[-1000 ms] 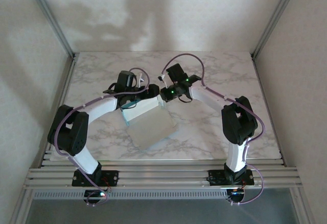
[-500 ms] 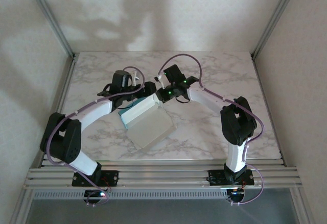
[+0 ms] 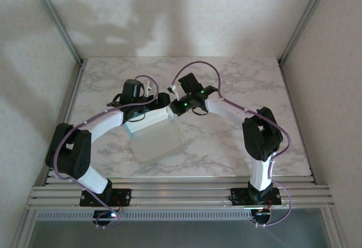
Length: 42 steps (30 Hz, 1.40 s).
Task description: Fold the paper box
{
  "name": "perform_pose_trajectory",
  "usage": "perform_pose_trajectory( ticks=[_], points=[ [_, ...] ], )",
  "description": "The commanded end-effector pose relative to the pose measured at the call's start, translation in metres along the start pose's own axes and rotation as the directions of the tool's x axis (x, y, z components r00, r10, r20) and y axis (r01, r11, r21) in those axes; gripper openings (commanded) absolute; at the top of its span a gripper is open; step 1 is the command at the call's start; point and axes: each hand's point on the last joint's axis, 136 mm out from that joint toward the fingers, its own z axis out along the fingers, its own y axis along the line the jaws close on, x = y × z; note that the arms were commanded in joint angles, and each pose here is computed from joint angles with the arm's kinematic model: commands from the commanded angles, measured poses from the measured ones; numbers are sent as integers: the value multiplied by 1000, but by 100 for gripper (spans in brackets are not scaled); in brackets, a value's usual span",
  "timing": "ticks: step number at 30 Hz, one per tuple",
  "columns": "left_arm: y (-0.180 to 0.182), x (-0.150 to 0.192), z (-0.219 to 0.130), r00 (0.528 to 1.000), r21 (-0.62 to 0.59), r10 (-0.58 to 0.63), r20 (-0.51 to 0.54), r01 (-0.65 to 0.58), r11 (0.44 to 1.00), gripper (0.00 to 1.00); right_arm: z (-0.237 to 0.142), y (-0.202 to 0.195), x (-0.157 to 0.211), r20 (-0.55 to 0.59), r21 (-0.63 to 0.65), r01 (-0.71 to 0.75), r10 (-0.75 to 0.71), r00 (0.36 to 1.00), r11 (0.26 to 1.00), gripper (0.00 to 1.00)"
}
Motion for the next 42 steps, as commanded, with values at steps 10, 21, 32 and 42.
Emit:
perform_pose_trajectory(
  ticks=[10, 21, 32, 42],
  points=[
    [-2, -5, -15, 998, 82, -61, 23, 59, 995, 99, 5, 6, -15, 32, -6, 41, -40, 999, 999, 11],
    [-17, -27, -89, 986, 71, -39, 162, 28, 997, 99, 25, 10, -33, 17, -56, 137, -136, 991, 989, 12],
    [-53, 78, -108, 1000, 134, -16, -4, 16, 991, 99, 25, 15, -39, 27, -84, 157, -155, 988, 984, 14],
    [-57, 164, -80, 997, 113, 35, -72, -27, 993, 99, 22, 15, -36, 11, -81, 153, -152, 988, 985, 15]
  ],
)
